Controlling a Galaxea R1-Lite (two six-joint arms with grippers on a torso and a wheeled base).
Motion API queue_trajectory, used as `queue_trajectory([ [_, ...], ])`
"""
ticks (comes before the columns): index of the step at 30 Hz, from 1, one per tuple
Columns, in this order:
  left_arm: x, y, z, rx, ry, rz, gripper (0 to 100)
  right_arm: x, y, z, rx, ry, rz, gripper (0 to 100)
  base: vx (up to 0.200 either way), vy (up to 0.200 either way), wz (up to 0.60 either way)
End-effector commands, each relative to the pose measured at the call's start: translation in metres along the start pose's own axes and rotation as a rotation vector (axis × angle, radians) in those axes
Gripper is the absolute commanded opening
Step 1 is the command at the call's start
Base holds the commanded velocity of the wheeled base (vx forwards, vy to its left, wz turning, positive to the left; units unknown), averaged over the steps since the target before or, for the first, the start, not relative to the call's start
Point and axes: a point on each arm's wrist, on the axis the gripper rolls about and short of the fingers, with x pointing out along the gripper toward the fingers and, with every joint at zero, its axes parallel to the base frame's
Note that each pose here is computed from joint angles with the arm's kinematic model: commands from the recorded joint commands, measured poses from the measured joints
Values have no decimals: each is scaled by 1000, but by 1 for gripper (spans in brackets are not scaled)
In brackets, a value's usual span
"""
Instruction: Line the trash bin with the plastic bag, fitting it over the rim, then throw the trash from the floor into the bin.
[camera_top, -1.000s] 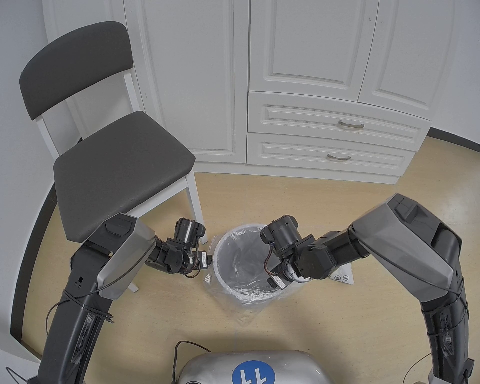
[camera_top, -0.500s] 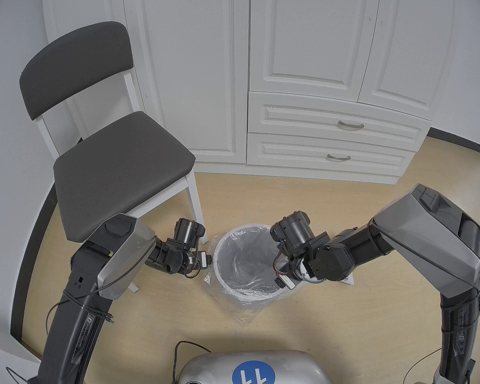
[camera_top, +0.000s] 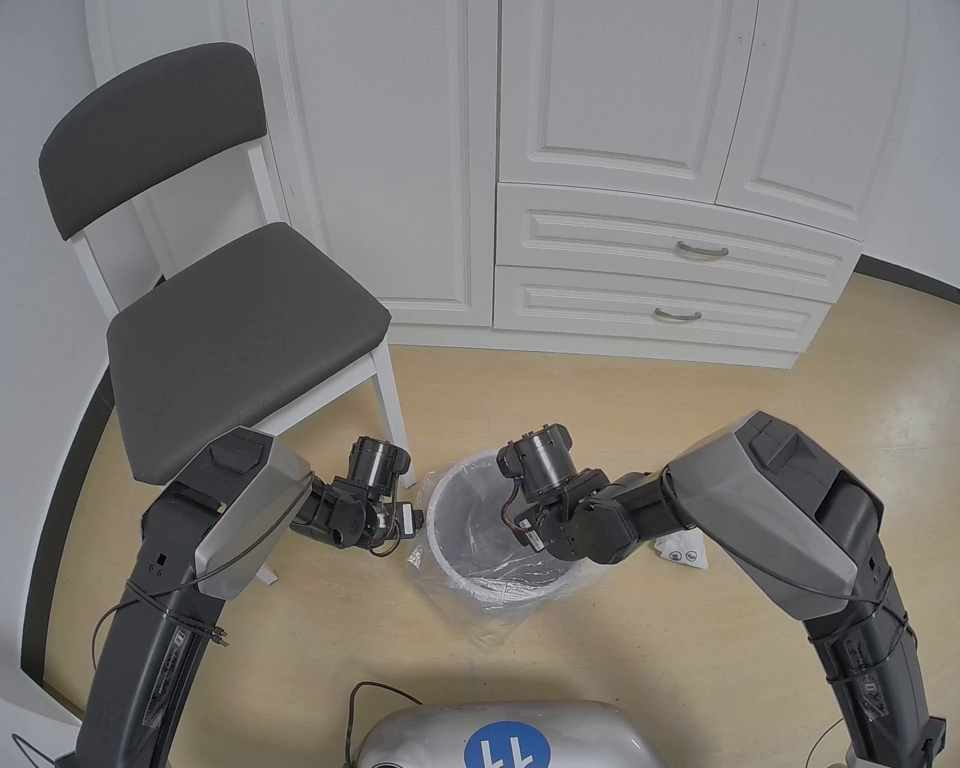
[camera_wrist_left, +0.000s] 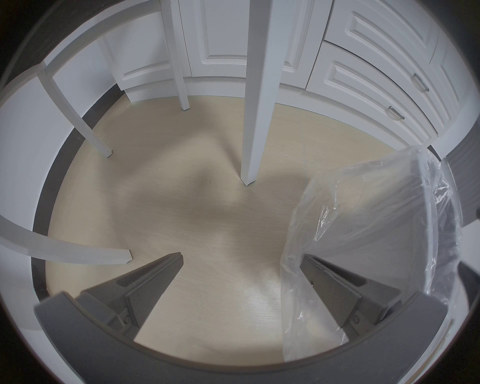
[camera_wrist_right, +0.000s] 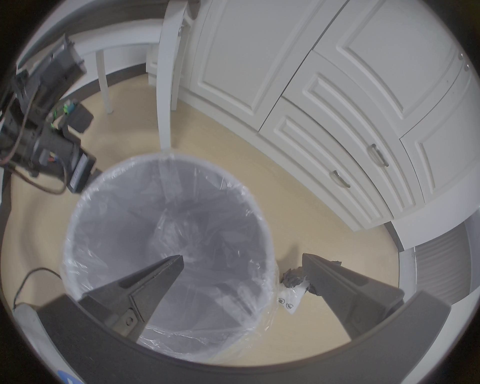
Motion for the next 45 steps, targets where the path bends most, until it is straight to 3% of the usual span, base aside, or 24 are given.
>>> queue_trajectory([
  [1, 0, 0, 1, -1, -3, 0, 100, 9, 8, -14, -42, 62, 10, 100, 0, 0, 0],
  [13, 0, 0, 0, -1, -4, 3, 100, -34, -6, -20, -160, 167, 57, 100, 0, 0, 0],
  [16, 0, 0, 0, -1, -4, 1, 100, -49, -7, -34, -236, 245, 81, 100, 0, 0, 0],
  [25, 0, 0, 0, -6, -4, 3, 100, -59, -1, -46, -276, 271, 102, 100, 0, 0, 0],
  [34, 0, 0, 0, -6, -4, 3, 100, -41, 16, -63, -265, 311, 99, 100, 0, 0, 0],
  [45, -2, 1, 0, -5, 0, 4, 100, -5, 2, -67, -168, 345, 43, 100, 0, 0, 0],
])
